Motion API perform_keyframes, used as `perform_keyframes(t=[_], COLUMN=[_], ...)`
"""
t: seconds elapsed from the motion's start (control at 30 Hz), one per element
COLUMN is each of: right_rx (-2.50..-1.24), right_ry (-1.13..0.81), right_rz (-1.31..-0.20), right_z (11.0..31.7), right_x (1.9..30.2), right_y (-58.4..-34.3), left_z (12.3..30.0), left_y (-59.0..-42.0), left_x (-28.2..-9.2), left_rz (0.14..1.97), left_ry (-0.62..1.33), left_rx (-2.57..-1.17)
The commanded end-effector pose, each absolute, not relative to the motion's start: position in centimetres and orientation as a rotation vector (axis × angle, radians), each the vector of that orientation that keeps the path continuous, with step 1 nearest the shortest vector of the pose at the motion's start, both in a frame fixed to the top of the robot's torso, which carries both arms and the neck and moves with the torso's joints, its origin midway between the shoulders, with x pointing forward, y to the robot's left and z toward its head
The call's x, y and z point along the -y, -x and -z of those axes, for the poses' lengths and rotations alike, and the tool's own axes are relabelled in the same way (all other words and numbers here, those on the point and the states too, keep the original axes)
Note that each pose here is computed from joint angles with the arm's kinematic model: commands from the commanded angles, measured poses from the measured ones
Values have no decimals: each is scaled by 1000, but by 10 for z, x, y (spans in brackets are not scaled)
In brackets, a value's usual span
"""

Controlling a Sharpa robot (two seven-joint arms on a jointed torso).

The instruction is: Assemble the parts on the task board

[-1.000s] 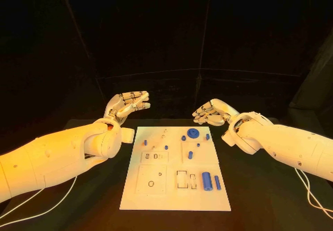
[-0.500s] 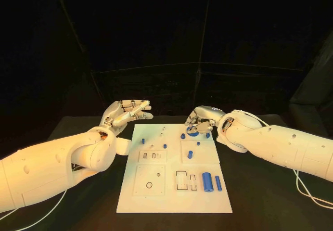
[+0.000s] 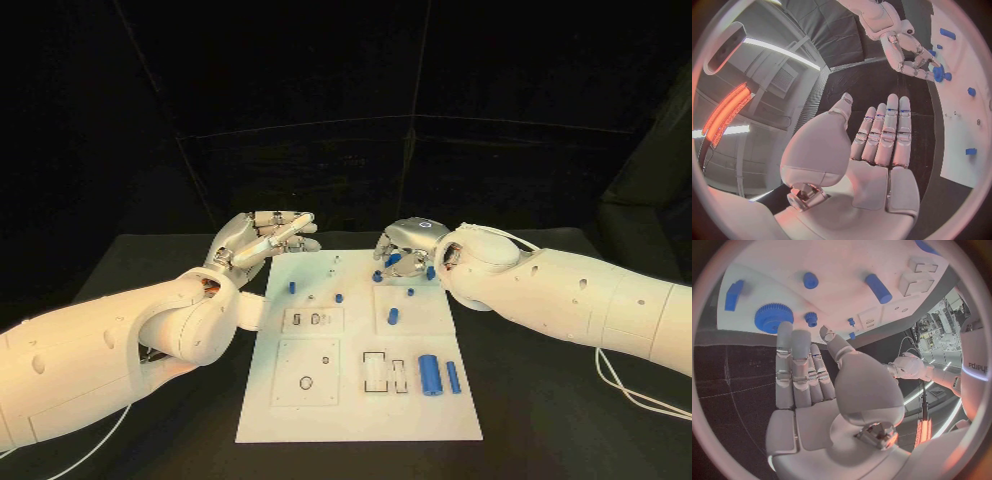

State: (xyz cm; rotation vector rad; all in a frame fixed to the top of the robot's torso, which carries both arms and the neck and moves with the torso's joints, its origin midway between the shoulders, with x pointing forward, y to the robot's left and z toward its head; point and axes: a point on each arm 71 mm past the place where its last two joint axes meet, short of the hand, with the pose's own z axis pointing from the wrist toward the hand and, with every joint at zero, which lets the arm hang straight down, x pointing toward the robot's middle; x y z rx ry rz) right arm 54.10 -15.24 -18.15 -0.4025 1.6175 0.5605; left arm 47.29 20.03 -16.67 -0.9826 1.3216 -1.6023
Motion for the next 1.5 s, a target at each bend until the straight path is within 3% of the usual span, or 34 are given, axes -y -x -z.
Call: perform_keyframes(t=[0.03,1.5], right_rx=[-1638,-1720], right_ry=[443,477], right_rz=[-498,-509], right_z=[182,190], right_x=[151,137], right_y=[-543,-549], left_z=[164,164], left_y=[-472,-476], left_x=[-199,-202], left_rz=[1618,1594], left_ry=[963,971], left_rx=[-1327,-1327])
